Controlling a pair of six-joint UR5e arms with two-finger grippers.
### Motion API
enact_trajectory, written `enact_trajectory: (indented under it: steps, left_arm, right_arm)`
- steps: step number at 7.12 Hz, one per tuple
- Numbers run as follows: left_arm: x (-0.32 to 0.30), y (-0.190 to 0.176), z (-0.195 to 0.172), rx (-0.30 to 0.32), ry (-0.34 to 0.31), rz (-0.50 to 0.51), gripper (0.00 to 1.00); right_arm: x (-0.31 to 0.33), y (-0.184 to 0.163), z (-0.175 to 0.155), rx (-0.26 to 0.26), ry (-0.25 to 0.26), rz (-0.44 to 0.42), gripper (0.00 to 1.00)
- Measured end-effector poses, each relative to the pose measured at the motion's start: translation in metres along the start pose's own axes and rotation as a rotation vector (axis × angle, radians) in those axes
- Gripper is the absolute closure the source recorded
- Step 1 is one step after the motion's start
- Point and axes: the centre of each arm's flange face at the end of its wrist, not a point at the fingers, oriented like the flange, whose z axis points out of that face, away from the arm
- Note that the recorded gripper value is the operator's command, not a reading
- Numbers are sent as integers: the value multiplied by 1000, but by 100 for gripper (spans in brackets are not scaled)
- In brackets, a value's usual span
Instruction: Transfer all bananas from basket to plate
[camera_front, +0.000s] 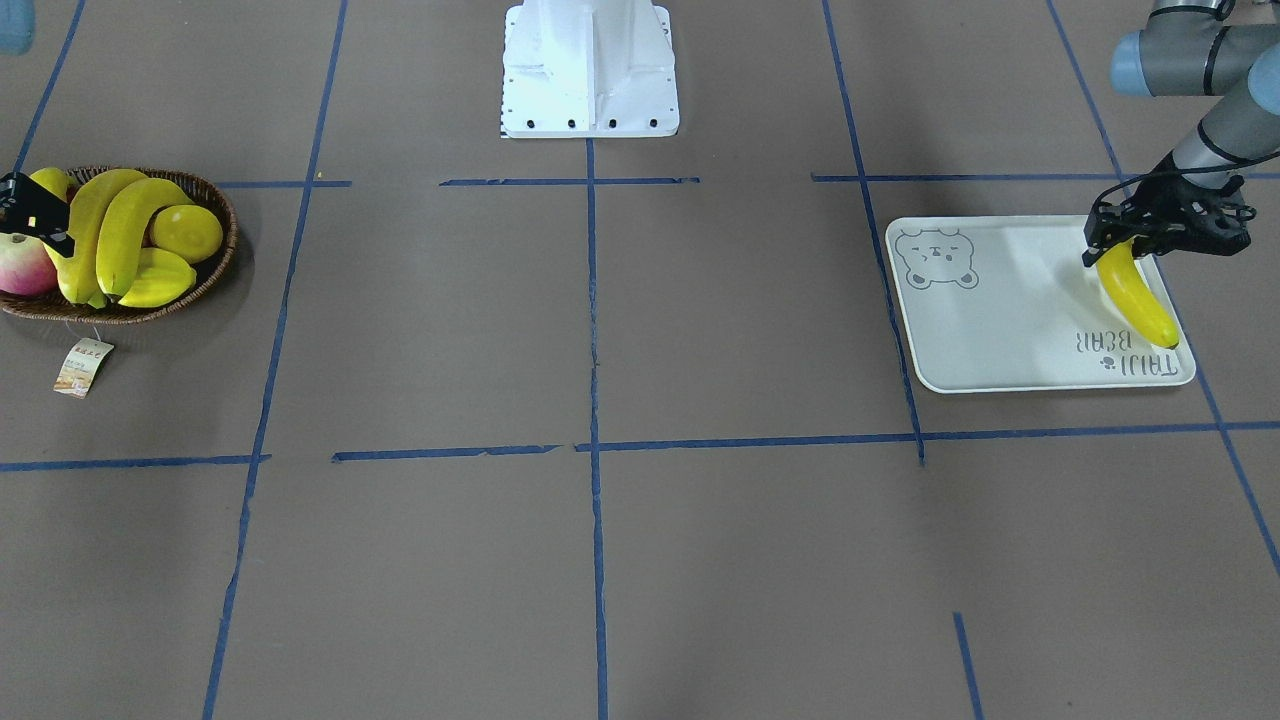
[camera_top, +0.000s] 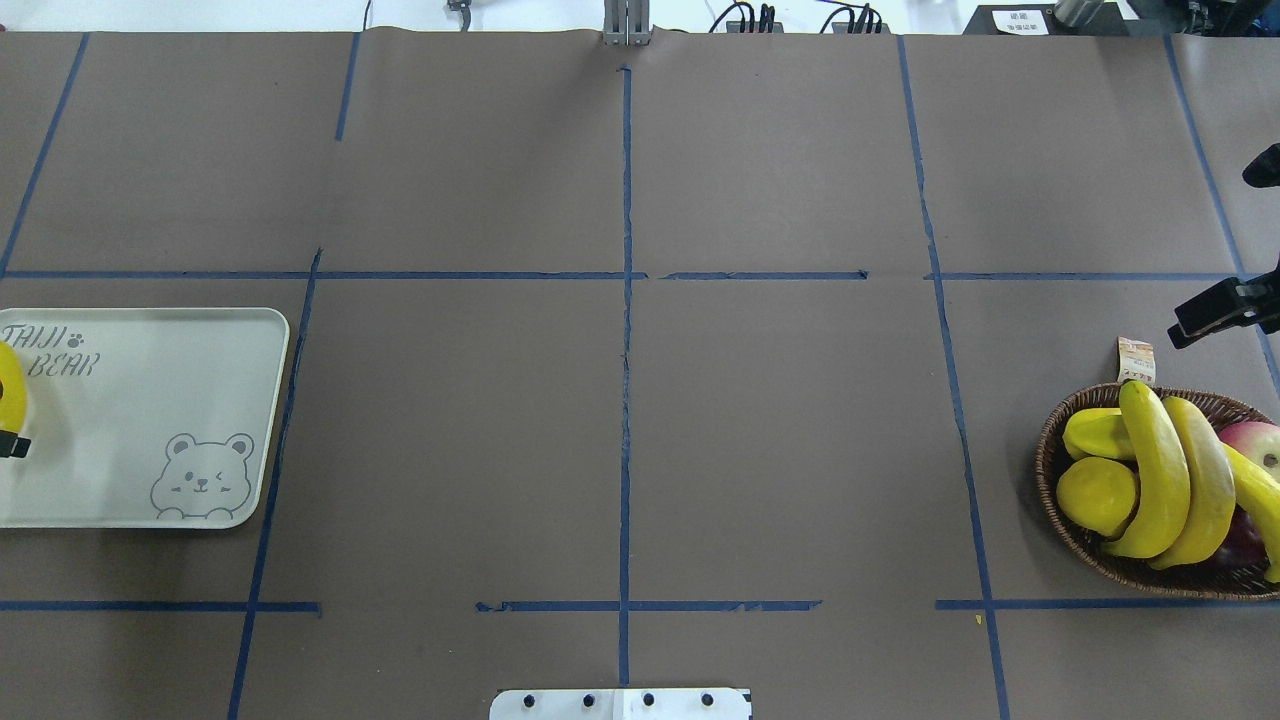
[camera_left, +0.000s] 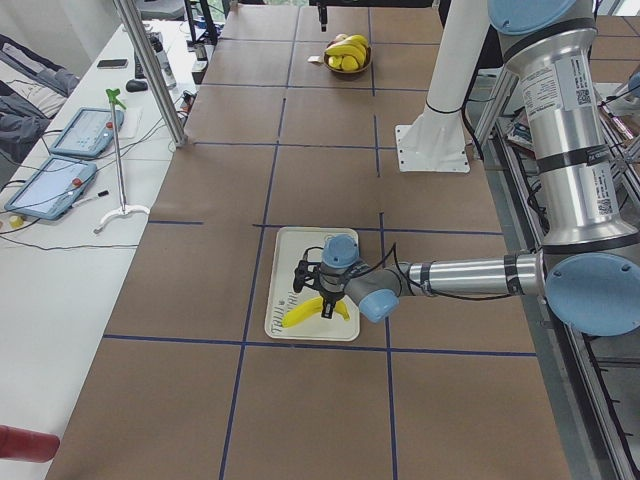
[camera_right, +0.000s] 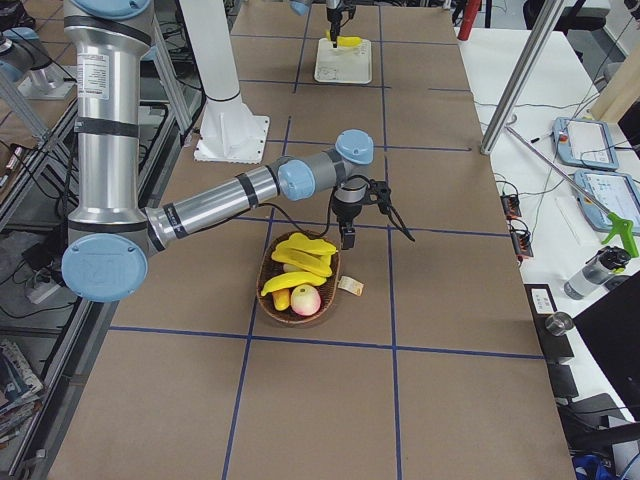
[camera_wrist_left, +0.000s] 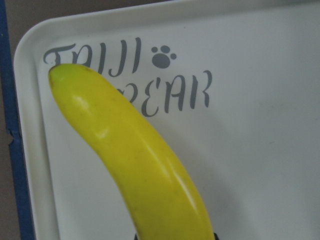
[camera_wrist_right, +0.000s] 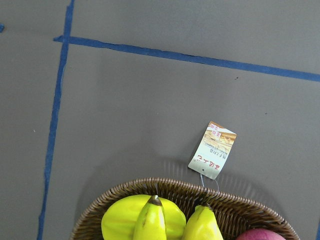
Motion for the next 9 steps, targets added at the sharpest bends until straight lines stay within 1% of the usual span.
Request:
enact_trajectory:
  steps: [3, 4, 5, 7, 8, 9]
  left_arm:
    - [2, -13, -4, 20, 0, 7, 59]
    - [1, -19, -5, 31, -1, 26, 57]
    - [-3, -24, -5, 37, -4, 35, 45]
    - [-11, -30, 1, 35, -12, 53, 35]
    - [-13, -32, 1, 37, -13, 58, 0]
    - [-15, -34, -2, 43, -12, 59, 0]
  right_arm:
    - [0, 0, 0, -1, 1, 2, 0]
    - [0, 0, 1, -1, 2, 1, 0]
    - [0, -1, 1, -1, 3, 2, 0]
    - [0, -3, 2, -1, 3, 8, 0]
    - [0, -3, 2, 0, 3, 9, 0]
    - [0, -4, 2, 1, 3, 10, 0]
